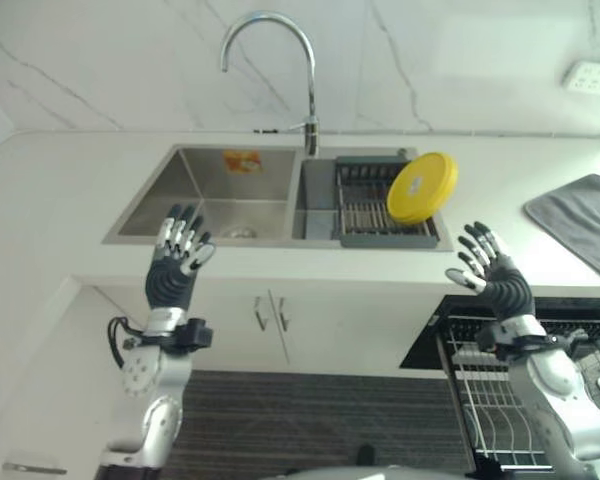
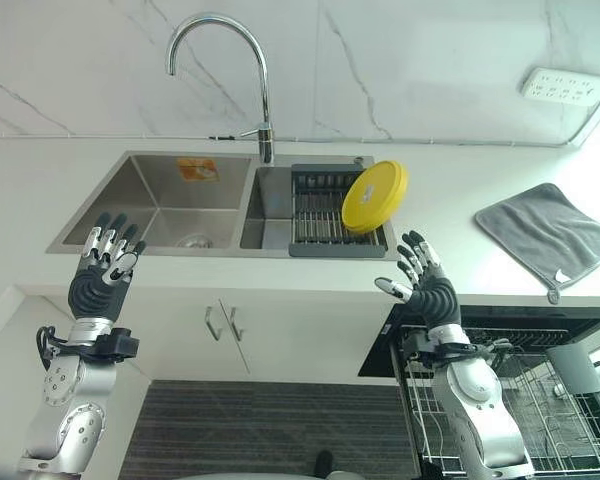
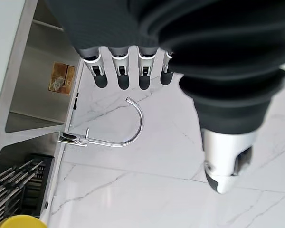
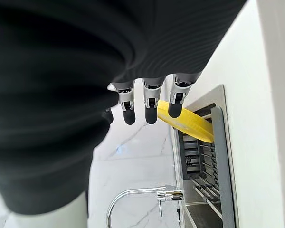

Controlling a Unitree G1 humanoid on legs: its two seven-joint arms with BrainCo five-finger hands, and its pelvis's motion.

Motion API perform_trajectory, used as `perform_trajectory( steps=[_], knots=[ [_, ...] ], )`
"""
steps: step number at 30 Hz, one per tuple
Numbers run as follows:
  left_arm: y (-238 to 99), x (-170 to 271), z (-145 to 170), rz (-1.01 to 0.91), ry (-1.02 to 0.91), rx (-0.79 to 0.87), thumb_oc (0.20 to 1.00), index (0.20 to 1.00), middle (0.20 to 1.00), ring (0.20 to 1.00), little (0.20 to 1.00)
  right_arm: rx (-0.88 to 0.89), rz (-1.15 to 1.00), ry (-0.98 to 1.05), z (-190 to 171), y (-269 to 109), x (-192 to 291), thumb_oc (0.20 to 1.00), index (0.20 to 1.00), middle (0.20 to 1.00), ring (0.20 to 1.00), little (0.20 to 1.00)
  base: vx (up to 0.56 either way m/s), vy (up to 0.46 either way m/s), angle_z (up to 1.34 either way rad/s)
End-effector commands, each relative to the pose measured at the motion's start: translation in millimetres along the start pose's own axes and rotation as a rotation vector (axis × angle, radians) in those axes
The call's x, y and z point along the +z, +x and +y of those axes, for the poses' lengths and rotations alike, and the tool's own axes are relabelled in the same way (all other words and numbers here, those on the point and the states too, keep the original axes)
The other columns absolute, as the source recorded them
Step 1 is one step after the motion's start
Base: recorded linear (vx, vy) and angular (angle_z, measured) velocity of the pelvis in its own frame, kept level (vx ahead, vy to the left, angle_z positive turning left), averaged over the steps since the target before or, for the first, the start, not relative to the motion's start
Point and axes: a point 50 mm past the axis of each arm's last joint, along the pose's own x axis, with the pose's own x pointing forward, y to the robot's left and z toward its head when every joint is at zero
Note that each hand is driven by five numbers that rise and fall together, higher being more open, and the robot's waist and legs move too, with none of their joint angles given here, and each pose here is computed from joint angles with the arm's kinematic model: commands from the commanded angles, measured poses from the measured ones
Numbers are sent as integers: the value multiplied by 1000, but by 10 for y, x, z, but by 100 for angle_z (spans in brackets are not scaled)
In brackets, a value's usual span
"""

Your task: Place the dishes in the dishwasher.

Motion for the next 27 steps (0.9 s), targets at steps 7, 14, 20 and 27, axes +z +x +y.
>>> perform_trajectory(
  steps=[7, 14, 20, 27],
  knots=[
    [76, 189, -69, -82, 121, -99, 1000, 1000, 1000, 1000, 1000, -7, -164, -13, -63, 29, 285, 1000, 1000, 1000, 1000, 1000, 10, -190, -11],
    [-16, 173, -13, -86, 114, -87, 1000, 1000, 1000, 1000, 1000, 20, -163, -49, -75, 29, 282, 1000, 1000, 1000, 1000, 1000, 169, 70, -13],
    [42, 175, -58, -106, 151, -74, 1000, 1000, 1000, 1000, 1000, 30, -164, -39, -106, 3, 302, 1000, 1000, 1000, 1000, 1000, 183, 125, -37],
    [34, 189, -74, -106, 168, -88, 1000, 1000, 1000, 1000, 1000, 8, -156, -36, -108, 11, 304, 1000, 1000, 1000, 1000, 1000, 97, 91, -17]
  ],
)
